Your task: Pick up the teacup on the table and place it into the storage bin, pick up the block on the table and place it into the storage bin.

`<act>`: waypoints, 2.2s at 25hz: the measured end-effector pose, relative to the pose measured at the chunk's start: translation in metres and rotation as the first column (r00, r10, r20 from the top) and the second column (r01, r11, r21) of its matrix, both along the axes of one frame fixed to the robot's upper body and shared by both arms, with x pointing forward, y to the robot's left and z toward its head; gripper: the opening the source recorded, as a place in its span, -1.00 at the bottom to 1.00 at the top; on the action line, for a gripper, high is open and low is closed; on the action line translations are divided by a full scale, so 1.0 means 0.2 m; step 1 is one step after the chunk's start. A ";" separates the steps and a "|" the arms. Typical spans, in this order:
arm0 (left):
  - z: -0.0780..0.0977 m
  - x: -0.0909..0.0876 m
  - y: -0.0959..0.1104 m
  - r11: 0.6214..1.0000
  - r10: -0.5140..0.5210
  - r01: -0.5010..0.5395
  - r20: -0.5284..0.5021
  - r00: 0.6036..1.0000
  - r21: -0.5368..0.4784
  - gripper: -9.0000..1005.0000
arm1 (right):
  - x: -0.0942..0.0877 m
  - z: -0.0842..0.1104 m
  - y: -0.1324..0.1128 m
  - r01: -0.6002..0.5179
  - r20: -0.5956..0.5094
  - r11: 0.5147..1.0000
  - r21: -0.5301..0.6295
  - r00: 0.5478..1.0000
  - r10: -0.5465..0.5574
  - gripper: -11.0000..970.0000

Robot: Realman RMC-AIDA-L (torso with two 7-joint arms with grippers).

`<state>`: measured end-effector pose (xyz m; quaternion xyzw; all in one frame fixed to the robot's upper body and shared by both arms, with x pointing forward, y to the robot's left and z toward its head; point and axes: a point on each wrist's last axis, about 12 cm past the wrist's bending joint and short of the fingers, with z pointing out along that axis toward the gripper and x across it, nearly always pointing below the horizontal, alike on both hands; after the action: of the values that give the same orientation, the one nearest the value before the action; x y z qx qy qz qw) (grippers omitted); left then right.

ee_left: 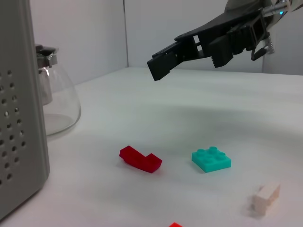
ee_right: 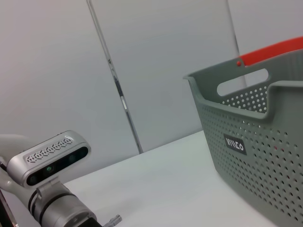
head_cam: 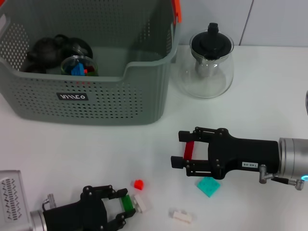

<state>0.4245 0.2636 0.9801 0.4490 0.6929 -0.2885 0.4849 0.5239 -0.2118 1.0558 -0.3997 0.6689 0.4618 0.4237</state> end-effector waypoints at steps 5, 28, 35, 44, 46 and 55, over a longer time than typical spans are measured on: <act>0.00 0.00 0.00 1.000 -0.002 0.002 -0.001 1.000 0.000 -0.11 | 0.00 0.00 0.00 0.003 -0.001 1.000 -0.002 1.000 -0.003 0.64; 0.53 0.11 0.43 0.924 0.099 -0.089 0.007 0.995 -0.371 -0.15 | 0.00 0.00 0.00 0.002 -0.002 1.000 0.000 1.000 -0.002 0.64; 0.84 0.35 0.58 0.828 0.180 -0.161 -0.017 0.983 -0.536 -0.11 | 0.00 0.00 0.00 0.002 0.001 1.000 -0.002 1.000 -0.002 0.64; 0.98 0.87 0.43 0.869 0.329 -0.382 -0.207 0.921 -0.316 -0.06 | 0.01 0.01 0.01 -0.005 0.007 1.000 -0.001 1.000 0.005 0.64; 0.97 0.93 0.38 0.869 0.383 -0.434 -0.233 0.894 -0.237 -0.05 | 0.01 0.01 0.01 -0.006 0.007 1.000 0.000 1.000 0.006 0.64; 0.96 0.92 0.31 0.855 0.453 -0.491 -0.218 0.864 -0.167 0.00 | 0.01 0.01 0.01 -0.005 0.007 1.000 -0.002 1.000 0.005 0.64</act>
<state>0.6084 0.3262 1.1716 0.1827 0.7853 -0.2713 0.5256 0.5268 -0.2098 1.0577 -0.4034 0.6668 0.4607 0.4247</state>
